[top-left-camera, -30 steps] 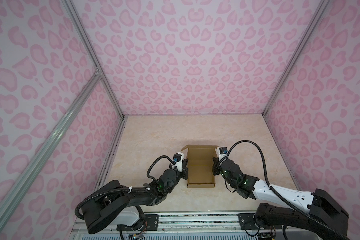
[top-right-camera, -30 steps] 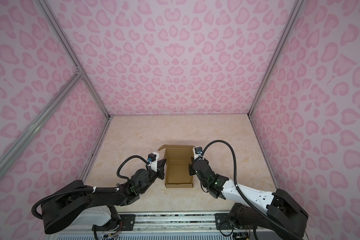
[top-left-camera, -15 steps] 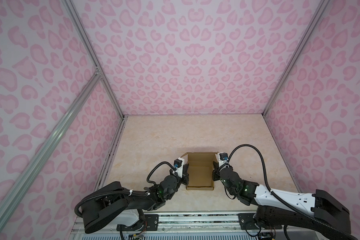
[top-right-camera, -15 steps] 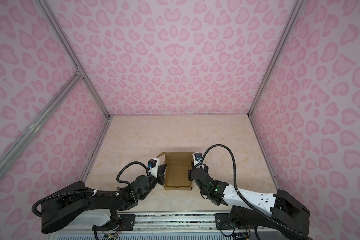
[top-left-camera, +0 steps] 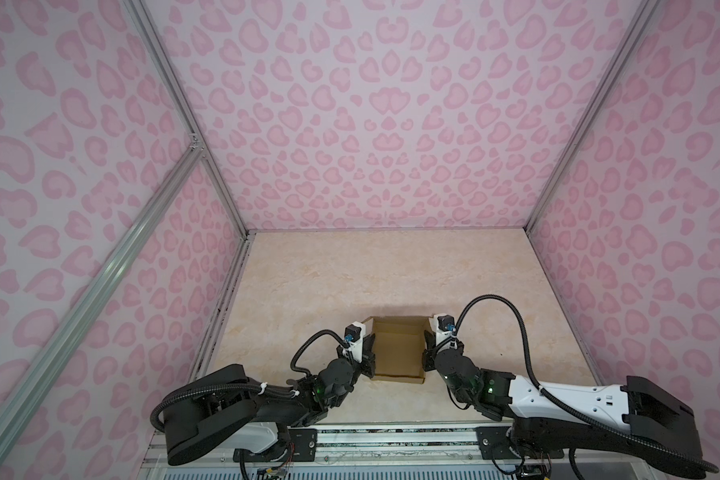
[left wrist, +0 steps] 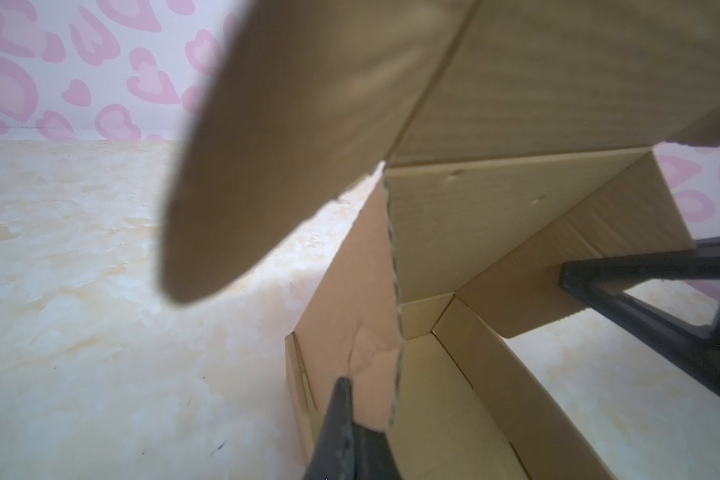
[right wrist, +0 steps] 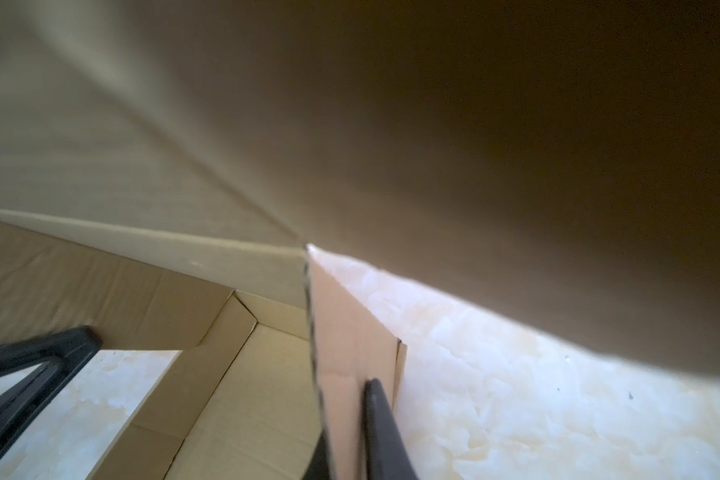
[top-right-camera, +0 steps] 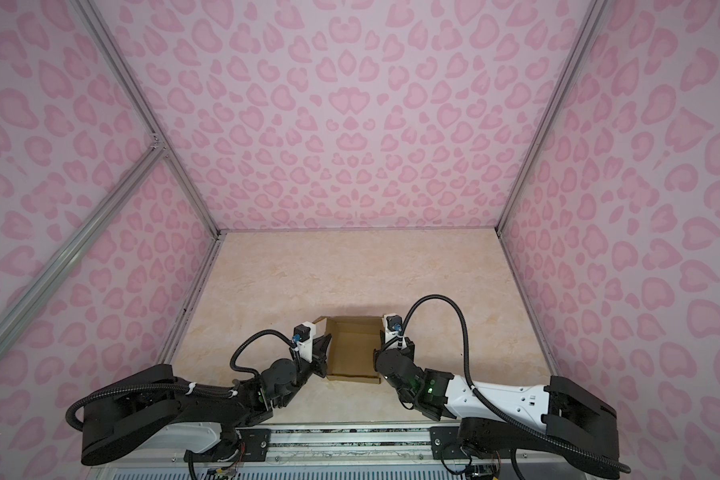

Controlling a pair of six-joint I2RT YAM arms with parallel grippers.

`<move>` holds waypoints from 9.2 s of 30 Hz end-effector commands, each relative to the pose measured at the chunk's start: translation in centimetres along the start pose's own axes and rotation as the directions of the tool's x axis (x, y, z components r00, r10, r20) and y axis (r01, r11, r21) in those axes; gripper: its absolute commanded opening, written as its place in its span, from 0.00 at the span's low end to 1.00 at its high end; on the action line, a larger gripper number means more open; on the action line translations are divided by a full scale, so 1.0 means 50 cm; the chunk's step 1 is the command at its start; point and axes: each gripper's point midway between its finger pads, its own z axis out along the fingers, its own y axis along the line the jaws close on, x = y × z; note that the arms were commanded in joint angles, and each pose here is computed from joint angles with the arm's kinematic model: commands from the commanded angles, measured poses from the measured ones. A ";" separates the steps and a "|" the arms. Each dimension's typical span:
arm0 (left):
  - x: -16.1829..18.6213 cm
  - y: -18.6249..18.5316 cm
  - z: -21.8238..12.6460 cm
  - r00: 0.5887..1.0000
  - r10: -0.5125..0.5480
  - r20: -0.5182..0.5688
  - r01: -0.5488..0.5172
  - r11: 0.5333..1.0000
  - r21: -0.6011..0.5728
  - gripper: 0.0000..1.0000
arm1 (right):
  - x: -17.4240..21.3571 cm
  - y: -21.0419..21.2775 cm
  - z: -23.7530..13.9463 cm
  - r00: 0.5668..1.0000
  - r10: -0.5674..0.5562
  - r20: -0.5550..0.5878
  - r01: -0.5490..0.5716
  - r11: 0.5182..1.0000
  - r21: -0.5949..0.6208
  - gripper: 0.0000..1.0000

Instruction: Fold the paper box

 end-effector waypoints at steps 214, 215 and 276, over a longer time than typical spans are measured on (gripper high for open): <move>0.038 -0.038 0.073 0.565 -0.565 -0.601 0.668 0.741 -0.069 0.99 | 0.119 0.105 0.084 0.662 0.360 -0.658 -0.547 0.832 -0.095 0.53; 0.034 -0.041 0.074 0.568 -0.566 -0.598 0.670 0.740 -0.063 0.99 | 0.120 0.110 0.086 0.661 0.358 -0.659 -0.548 0.831 -0.098 0.53; 0.068 0.168 -0.045 0.674 -0.512 -0.532 0.399 0.859 -0.322 1.00 | 0.100 -0.005 0.069 0.698 0.290 -0.655 -0.391 0.920 -0.009 0.36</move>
